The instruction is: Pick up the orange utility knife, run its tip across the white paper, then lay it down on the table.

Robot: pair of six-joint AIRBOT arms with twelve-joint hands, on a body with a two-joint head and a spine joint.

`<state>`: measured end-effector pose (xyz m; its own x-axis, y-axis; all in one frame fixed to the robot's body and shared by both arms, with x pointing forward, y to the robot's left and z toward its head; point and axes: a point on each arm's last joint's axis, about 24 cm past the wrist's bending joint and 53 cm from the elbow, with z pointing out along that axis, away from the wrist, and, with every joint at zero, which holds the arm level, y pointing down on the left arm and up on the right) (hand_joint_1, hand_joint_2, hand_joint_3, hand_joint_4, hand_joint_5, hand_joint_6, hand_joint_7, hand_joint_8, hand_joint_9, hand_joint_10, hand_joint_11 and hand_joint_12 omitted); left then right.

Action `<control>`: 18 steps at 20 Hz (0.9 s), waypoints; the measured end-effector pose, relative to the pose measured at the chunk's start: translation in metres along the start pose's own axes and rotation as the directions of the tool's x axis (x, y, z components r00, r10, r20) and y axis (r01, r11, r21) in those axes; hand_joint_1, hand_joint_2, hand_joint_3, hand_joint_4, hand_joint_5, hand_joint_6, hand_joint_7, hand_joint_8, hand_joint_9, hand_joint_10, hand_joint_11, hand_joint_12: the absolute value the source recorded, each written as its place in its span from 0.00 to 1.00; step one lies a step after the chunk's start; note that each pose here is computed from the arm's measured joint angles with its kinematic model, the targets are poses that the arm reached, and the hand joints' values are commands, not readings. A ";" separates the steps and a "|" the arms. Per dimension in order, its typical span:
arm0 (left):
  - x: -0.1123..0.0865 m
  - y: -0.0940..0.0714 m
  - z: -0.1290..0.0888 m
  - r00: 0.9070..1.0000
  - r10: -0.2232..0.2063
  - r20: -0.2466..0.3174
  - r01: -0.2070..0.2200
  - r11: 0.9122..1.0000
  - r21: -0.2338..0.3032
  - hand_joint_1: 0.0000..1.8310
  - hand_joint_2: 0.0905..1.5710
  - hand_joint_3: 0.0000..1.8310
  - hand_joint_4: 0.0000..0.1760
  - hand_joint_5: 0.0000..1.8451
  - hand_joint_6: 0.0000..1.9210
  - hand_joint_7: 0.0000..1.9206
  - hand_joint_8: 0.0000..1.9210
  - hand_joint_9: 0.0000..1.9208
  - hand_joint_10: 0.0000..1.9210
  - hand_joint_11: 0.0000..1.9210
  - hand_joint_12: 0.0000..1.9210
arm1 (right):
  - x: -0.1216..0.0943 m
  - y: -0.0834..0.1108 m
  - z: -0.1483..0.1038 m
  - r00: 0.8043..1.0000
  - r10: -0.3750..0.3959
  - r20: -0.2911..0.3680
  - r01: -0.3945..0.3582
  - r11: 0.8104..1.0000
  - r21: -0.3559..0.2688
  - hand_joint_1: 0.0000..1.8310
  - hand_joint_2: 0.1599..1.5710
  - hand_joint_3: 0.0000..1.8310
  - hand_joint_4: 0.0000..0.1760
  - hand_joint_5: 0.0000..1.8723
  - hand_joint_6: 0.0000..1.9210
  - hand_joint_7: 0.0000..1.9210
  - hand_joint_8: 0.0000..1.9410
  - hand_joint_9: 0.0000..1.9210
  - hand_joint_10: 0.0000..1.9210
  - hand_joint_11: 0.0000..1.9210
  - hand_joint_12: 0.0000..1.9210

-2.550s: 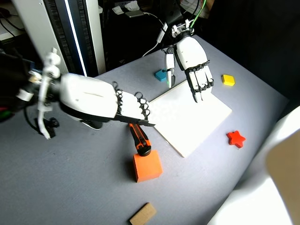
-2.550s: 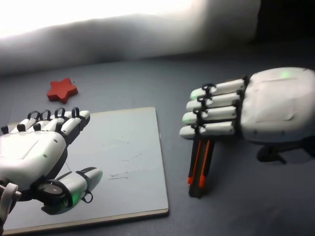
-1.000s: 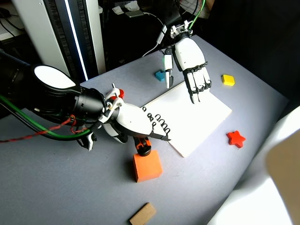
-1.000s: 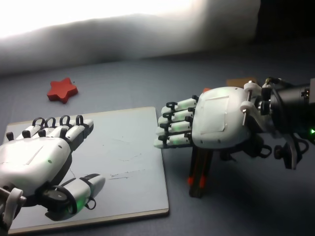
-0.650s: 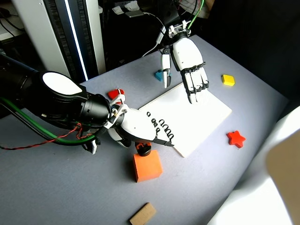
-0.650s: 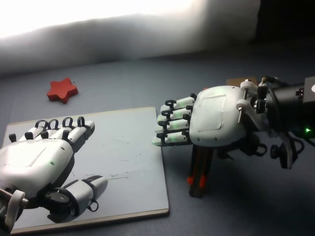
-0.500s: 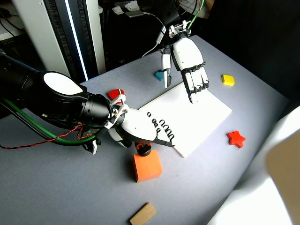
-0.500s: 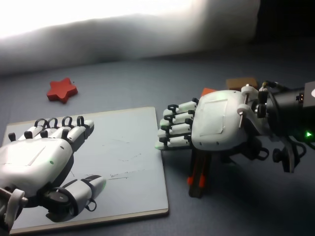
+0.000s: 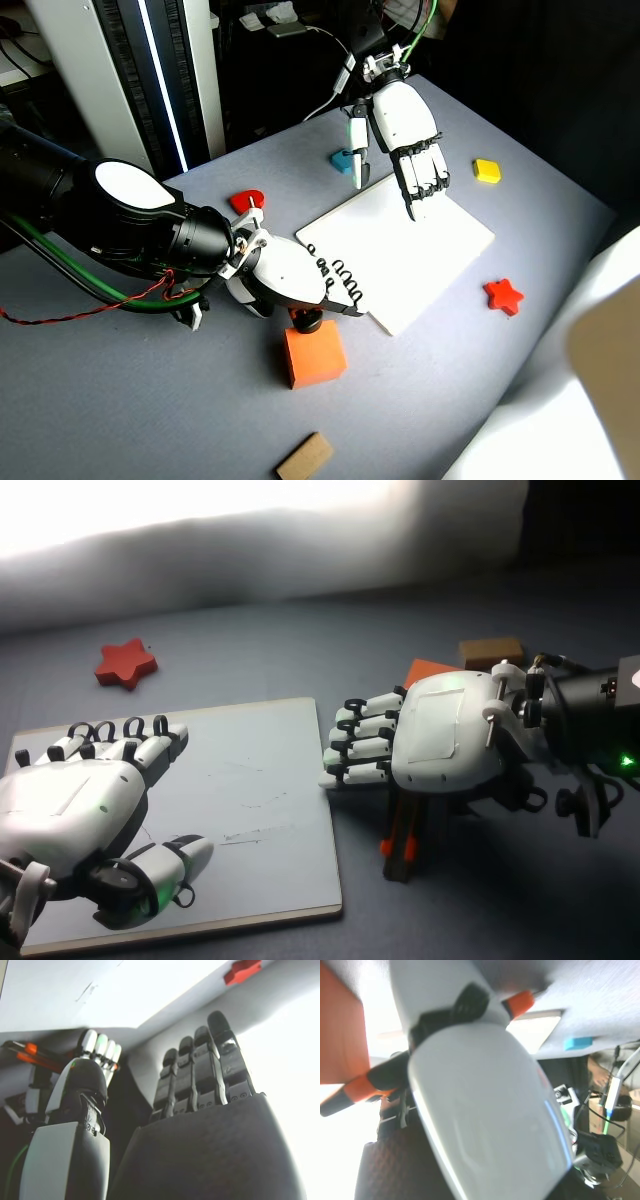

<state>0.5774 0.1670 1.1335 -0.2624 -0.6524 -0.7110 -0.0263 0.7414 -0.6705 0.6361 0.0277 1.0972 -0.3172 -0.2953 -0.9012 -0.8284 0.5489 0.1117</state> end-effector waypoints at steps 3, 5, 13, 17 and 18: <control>-0.001 0.000 0.000 1.000 0.000 0.003 0.000 1.000 0.000 0.27 0.84 0.00 0.02 0.05 0.00 0.06 0.00 0.08 0.00 0.00 0.44 | -0.002 -0.002 0.000 1.000 -0.001 0.007 0.001 1.000 0.013 0.59 0.73 0.03 0.00 0.00 0.00 0.00 0.00 0.00 0.00 0.00 0.00; -0.001 0.000 0.000 1.000 0.000 0.003 0.000 1.000 0.000 0.24 0.85 0.00 0.03 0.05 0.00 0.07 0.00 0.09 0.00 0.00 0.46 | 0.000 -0.003 0.000 1.000 0.001 0.007 -0.001 1.000 0.023 0.49 0.83 0.00 0.00 0.09 0.30 0.15 0.30 0.06 0.27 0.00 0.26; -0.003 0.002 0.001 1.000 -0.007 0.009 0.007 1.000 -0.008 0.24 0.85 0.00 0.07 0.04 0.00 0.06 0.00 0.10 0.01 0.00 0.48 | -0.001 0.002 0.000 1.000 0.006 0.015 -0.007 1.000 0.026 0.87 0.82 0.00 0.99 0.74 1.00 0.83 1.00 0.85 1.00 0.88 1.00; -0.004 0.002 0.002 1.000 -0.001 0.013 0.001 1.000 -0.001 0.24 0.85 0.00 0.07 0.05 0.00 0.07 0.00 0.11 0.01 0.00 0.49 | -0.008 0.007 -0.001 0.999 0.006 0.033 -0.006 1.000 0.028 0.86 0.84 0.00 1.00 0.83 1.00 0.89 1.00 0.94 1.00 0.96 1.00; -0.005 0.003 0.003 1.000 0.000 0.014 0.000 1.000 -0.002 0.24 0.85 0.00 0.07 0.05 0.00 0.07 0.00 0.11 0.01 0.00 0.50 | -0.010 0.010 -0.002 0.999 0.005 0.036 -0.006 1.000 0.023 0.86 0.83 0.00 1.00 0.83 1.00 0.89 1.00 0.94 1.00 0.96 1.00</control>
<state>0.5817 0.1717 1.1346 -0.2487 -0.6546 -0.7139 -0.0281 0.7416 -0.6703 0.6302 0.0342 1.1079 -0.3047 -0.2644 -0.9150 -0.8157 0.5683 0.1074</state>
